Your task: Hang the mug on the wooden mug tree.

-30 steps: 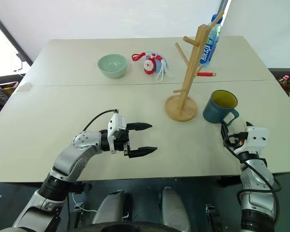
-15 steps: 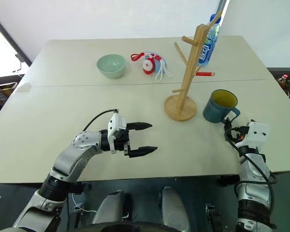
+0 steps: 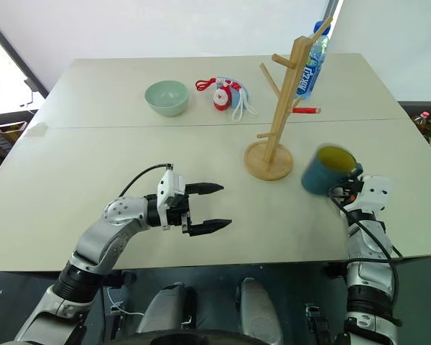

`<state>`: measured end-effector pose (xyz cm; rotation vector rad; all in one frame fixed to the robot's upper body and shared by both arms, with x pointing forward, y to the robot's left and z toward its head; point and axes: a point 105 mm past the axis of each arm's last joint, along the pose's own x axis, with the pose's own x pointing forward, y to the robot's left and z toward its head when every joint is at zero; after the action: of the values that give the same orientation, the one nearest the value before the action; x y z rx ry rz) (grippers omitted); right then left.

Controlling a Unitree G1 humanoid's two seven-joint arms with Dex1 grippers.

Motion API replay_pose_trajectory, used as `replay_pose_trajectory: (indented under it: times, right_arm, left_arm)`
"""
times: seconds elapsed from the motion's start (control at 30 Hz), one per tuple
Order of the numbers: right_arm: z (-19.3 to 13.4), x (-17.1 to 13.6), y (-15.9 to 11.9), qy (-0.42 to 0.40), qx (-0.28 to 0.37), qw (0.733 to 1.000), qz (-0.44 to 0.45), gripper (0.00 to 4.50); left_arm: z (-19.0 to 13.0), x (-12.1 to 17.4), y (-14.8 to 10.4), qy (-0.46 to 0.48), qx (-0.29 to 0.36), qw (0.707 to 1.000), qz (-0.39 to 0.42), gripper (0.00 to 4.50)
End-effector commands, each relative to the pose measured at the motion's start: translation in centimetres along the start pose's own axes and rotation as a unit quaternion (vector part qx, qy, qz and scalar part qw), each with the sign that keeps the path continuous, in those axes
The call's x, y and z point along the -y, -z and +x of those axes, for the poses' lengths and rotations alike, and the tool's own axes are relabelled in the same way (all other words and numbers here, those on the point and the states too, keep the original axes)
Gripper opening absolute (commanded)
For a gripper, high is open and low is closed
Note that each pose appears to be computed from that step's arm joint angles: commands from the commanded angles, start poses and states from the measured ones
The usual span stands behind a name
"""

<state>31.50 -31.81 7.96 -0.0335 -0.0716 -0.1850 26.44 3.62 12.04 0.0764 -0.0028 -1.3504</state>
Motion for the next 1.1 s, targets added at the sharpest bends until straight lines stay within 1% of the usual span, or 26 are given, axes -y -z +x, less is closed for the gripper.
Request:
replay_pose_trajectory:
  times: [0.03,0.1,0.17,0.2,0.3,0.37,0.43,0.53,0.6,0.73,0.87,1.1]
  right_arm:
    - [-0.2,-0.3,-1.4,-0.014,0.021,0.999,-0.035,0.05]
    - [-0.7,-1.5,-2.7,-0.073,0.031,0.989,-0.128,0.05]
    - [-1.5,-3.0,-4.6,-0.142,0.053,0.962,-0.226,0.05]
    - [-1.7,-3.6,-5.6,-0.166,0.064,0.949,-0.259,0.05]
    - [-2.3,-5.0,-8.8,-0.230,0.098,0.909,-0.335,0.05]
    - [-2.6,-5.9,-10.1,-0.268,0.108,0.881,-0.375,0.05]
    - [-2.5,-6.4,-11.4,-0.288,0.117,0.863,-0.398,0.05]
    - [-2.0,-6.8,-13.2,-0.292,0.130,0.854,-0.411,0.05]
    - [-1.5,-7.1,-14.6,-0.293,0.145,0.854,-0.405,0.05]
    - [-0.6,-7.7,-16.4,-0.314,0.154,0.845,-0.405,0.05]
    - [0.2,-7.4,-17.0,-0.315,0.157,0.848,-0.397,0.05]
    - [0.8,-7.0,-17.5,-0.317,0.163,0.850,-0.389,0.05]
  left_arm:
    - [0.2,0.4,-1.0,0.006,0.016,1.000,0.017,4.50]
    - [0.0,0.2,-0.9,0.001,0.014,1.000,0.020,4.50]
    - [-0.2,0.0,-0.9,-0.003,0.012,1.000,0.021,4.50]
    - [-0.3,-0.1,-0.9,-0.003,0.011,1.000,0.021,4.50]
    - [-0.6,-0.4,-0.8,-0.006,0.007,1.000,0.022,4.50]
    - [-0.7,-0.6,-0.9,-0.007,0.006,1.000,0.023,4.50]
    - [-0.7,-0.8,-1.0,-0.007,0.006,1.000,0.025,4.50]
    - [-0.7,-1.0,-1.1,-0.008,0.008,1.000,0.028,4.50]
    - [-0.6,-1.1,-1.4,-0.010,0.012,0.999,0.030,4.50]
    - [-0.7,-1.5,-2.6,-0.018,0.039,0.999,0.028,4.50]
    - [-0.8,-2.0,-3.5,-0.029,0.056,0.998,0.029,4.50]
    - [-1.0,-1.9,-3.6,-0.035,0.056,0.997,0.032,4.50]
